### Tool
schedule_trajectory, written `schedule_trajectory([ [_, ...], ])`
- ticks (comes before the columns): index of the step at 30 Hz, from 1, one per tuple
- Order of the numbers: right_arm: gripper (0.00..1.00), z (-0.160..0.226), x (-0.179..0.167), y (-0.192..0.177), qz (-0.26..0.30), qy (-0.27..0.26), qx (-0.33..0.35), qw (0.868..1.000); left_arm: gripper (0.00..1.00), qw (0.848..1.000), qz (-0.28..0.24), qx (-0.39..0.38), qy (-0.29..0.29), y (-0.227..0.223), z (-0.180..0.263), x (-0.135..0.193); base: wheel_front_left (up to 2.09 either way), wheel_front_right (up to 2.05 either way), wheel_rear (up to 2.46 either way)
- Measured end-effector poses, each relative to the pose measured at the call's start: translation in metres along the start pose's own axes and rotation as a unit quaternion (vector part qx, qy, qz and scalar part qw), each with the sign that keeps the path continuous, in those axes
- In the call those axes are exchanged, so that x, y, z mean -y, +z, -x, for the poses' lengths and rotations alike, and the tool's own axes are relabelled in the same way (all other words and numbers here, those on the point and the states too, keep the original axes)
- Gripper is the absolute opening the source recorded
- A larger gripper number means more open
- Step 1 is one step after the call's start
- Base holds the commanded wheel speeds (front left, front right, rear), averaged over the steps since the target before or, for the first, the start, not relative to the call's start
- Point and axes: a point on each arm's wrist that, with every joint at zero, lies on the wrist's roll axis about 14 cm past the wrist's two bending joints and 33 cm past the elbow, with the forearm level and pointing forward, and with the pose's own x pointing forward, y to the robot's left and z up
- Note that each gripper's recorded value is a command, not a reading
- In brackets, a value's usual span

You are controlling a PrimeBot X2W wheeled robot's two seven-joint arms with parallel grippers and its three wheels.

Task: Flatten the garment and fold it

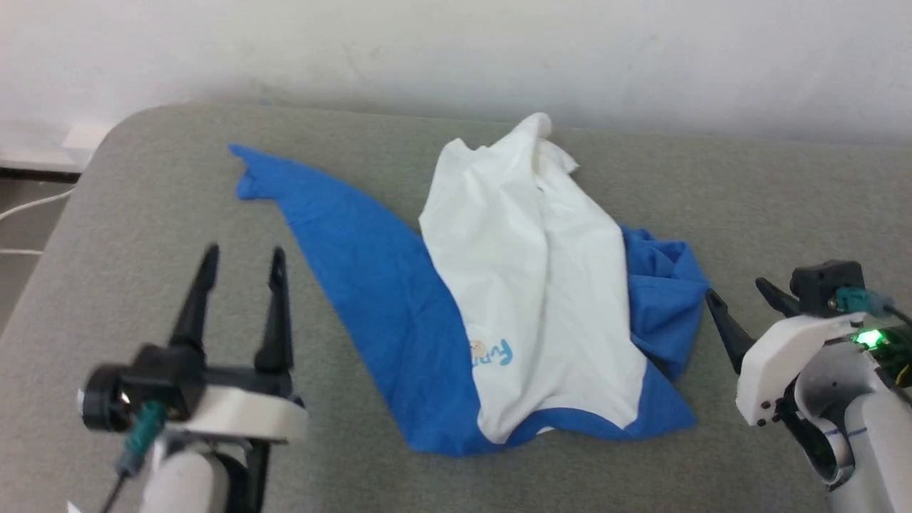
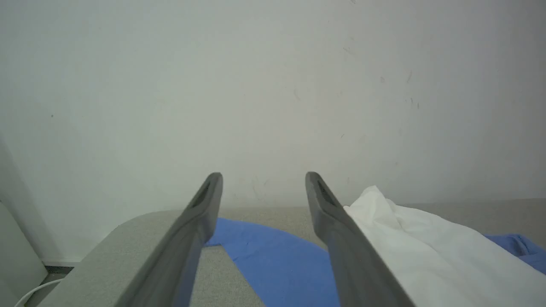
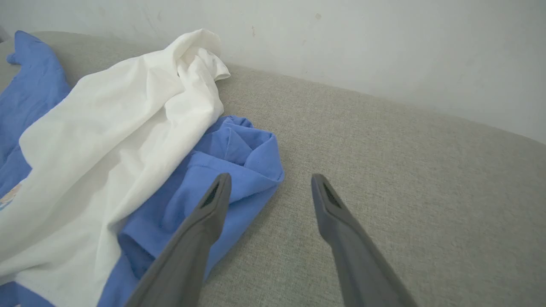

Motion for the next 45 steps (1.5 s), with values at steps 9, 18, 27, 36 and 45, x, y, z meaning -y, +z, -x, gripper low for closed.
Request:
schedule_trajectory([
  [9, 1.0, -0.039, -0.01, -0.028, 0.039, 0.029, -0.127, 0.991, 1.0, 0.997, 0.037, -0.038, 0.061, -0.017, 0.047, -0.005, 0.0, 0.0, 0.0],
  [18, 0.25, -0.066, -0.03, -0.069, 0.01, 0.048, -0.178, 0.983, 1.0, 0.995, 0.035, -0.055, 0.081, -0.028, 0.054, -0.014, 0.0, 0.0, 0.0],
  [27, 0.0, -0.064, 0.008, -0.034, 0.048, -0.003, -0.076, 0.996, 1.0, 0.994, 0.045, -0.072, 0.063, -0.041, 0.052, -0.004, 0.0, 0.0, 0.0],
  [36, 0.0, 0.015, 0.112, 0.042, 0.098, -0.149, 0.022, 0.984, 1.0, 0.996, 0.066, -0.057, 0.012, -0.034, 0.045, 0.028, 0.0, 0.0, 0.0],
  [45, 0.0, 0.11, 0.179, -0.009, 0.053, -0.273, -0.1, 0.955, 1.0, 0.996, 0.079, -0.038, -0.028, -0.023, 0.035, 0.053, 0.0, 0.0, 0.0],
])
